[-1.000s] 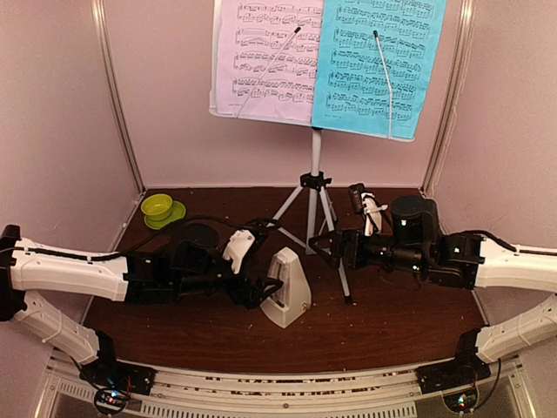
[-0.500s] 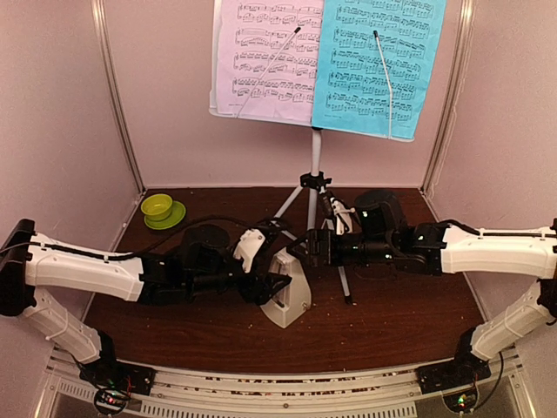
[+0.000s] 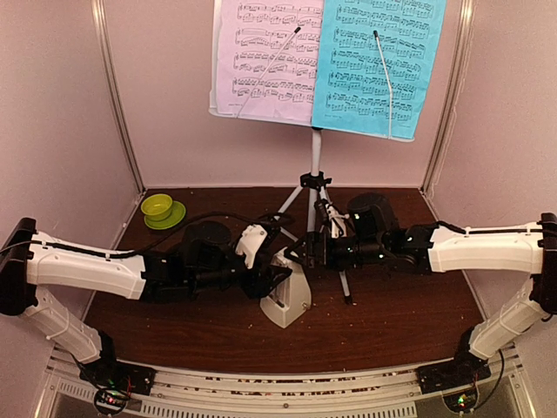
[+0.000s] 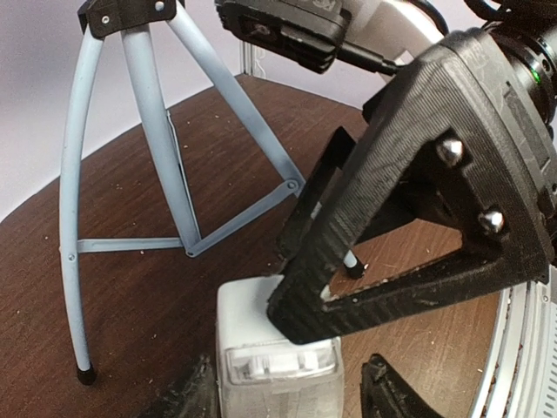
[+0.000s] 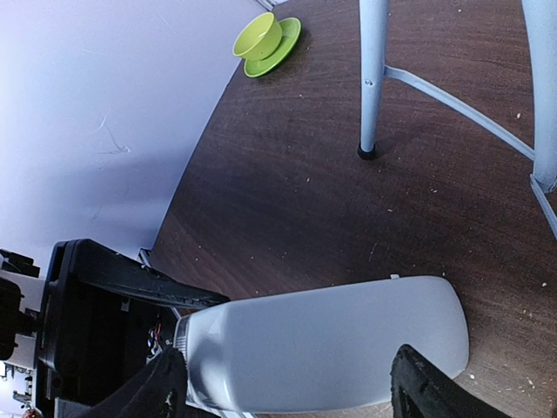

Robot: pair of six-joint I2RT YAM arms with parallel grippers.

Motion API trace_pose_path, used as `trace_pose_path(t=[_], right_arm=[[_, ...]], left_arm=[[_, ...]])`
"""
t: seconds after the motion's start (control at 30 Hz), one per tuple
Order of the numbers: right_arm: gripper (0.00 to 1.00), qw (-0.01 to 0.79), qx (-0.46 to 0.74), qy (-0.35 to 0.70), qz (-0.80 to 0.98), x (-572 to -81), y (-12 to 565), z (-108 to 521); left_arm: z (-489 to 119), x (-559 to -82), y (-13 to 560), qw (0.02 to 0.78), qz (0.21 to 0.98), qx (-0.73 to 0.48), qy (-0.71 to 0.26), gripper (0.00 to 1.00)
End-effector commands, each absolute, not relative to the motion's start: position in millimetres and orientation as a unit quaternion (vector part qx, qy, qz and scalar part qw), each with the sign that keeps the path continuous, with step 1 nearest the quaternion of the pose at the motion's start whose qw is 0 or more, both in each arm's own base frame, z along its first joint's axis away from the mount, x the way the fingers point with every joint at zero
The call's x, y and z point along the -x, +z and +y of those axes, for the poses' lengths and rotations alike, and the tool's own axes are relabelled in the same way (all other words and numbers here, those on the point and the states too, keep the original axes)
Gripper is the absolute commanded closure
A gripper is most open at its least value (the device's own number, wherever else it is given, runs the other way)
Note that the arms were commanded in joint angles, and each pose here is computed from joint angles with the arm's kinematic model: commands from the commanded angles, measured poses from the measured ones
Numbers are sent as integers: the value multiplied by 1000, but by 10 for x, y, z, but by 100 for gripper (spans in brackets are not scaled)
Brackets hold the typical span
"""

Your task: Set up the instrument practice props

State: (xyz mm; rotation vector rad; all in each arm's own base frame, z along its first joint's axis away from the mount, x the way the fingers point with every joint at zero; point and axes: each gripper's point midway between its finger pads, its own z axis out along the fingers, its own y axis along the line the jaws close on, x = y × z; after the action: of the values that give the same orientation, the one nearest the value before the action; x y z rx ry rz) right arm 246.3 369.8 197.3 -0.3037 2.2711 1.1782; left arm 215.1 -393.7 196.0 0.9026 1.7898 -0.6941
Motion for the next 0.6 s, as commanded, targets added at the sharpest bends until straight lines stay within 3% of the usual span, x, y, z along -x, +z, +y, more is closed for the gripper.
trace_pose_path(t=[0.0,0.3,0.57], right_arm=[[20,275,106,437,850,-2458,1873,3653],[28,264,96,407,869,-2472,1610,3546],[39,260,102,393,876,-2477,1538,3536]], left_arm=[[-3962,-2220,2161,514,722,-360,-291,45],[-3933,-2225,2138,512,725,-366,-279,58],[-3971,-2284,2159,514,730,-359,-273,57]])
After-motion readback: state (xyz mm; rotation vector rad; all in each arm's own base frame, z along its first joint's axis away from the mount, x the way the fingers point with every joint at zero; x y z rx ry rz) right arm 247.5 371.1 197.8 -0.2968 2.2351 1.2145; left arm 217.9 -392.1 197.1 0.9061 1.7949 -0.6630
